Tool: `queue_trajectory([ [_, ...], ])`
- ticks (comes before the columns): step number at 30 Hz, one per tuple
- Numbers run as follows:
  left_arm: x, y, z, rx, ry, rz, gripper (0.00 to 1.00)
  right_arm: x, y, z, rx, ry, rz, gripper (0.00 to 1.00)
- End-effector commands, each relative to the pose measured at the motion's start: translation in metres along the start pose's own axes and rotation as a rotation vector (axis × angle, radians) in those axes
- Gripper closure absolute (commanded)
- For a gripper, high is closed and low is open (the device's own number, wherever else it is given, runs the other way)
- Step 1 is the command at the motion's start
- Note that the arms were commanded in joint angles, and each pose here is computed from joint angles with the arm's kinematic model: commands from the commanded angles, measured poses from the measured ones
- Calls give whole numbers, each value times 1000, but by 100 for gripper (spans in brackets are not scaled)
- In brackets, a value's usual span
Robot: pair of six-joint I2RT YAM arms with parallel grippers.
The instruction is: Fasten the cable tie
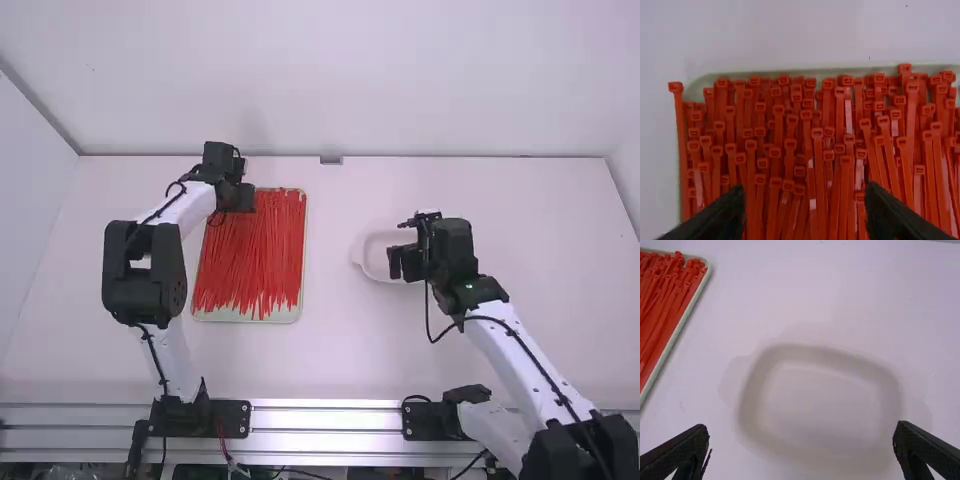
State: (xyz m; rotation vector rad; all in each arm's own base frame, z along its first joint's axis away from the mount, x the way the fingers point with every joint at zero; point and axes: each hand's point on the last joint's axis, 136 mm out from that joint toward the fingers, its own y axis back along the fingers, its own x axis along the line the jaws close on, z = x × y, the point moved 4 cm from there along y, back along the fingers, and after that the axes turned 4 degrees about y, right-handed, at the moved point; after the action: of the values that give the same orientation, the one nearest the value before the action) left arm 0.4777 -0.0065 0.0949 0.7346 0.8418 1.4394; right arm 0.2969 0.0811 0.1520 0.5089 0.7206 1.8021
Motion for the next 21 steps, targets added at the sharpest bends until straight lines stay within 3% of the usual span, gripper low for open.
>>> queue_trajectory([
  [1,8,-7,-12,31,23,34,64,0,1,11,-24,-3,6,2],
  [12,13,-8,-11,27,38,64,66,10,7,16,-48,24,40,1],
  [15,13,-10,-12,27,36,65,74,10,8,15,-47,24,39,1],
  [21,13,-19,-17,39,37,67,74,8,8,14,-41,19,35,2],
])
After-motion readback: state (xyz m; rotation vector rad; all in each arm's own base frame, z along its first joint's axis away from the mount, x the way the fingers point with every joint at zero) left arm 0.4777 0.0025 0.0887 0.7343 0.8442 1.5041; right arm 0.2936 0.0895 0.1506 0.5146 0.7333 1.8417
